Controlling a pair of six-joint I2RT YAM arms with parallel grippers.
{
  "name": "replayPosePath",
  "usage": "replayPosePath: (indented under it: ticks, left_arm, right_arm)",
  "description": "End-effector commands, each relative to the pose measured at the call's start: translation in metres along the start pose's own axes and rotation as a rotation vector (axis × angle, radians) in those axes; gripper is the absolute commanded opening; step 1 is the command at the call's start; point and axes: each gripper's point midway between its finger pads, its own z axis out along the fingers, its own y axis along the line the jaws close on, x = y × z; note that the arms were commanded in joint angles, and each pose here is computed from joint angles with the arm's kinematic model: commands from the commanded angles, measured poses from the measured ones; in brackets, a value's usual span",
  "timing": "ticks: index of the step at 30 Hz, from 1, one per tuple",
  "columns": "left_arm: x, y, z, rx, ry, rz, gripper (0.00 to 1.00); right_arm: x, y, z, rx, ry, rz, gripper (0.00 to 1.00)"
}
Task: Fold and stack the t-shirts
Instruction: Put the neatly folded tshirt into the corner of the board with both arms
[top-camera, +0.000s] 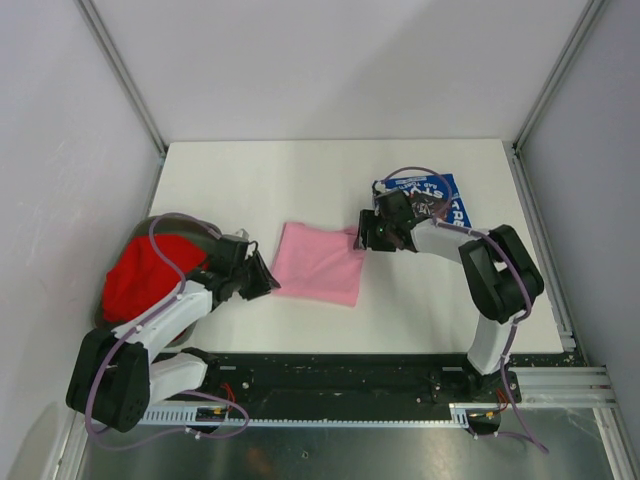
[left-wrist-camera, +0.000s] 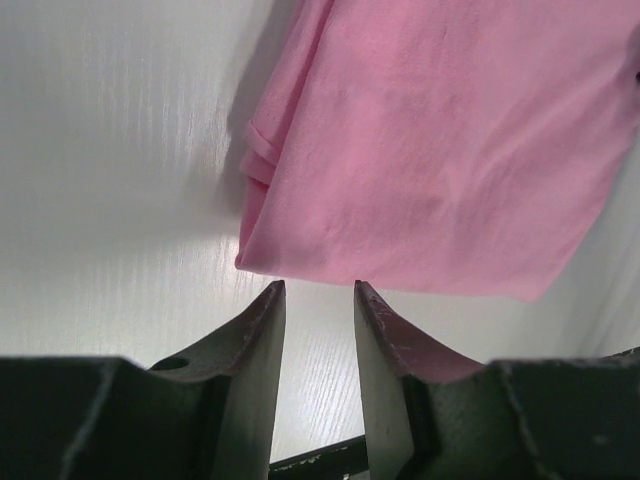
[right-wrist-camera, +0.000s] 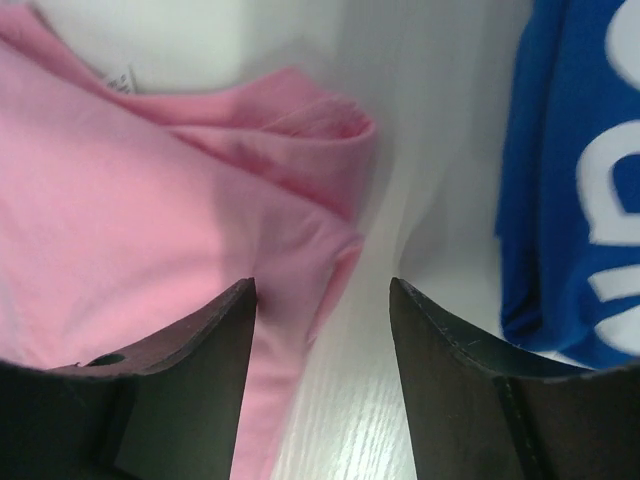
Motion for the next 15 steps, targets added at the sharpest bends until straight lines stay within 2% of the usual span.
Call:
replayPosePath:
  ticks: [1,10,15]
  left_arm:
    - [-0.006,-0.002,-0.001,0.019,-0.028,-0.013,0.39]
    - [-0.006,0.004,0.004,-0.002,-0.02,-0.019,0.39]
    - [-0.007,0.013,0.009,-0.035,-0.023,-0.038,0.45]
  right_arm:
    - [-0.025,-0.006,0.013,-0.06,-0.067,-0.013,0.61]
    - [-0.031,-0.002,0.036,-0.096,-0.041,-0.047,0.61]
    - [-0.027,0.001,0.04,-0.109,-0.028,-0.057,0.61]
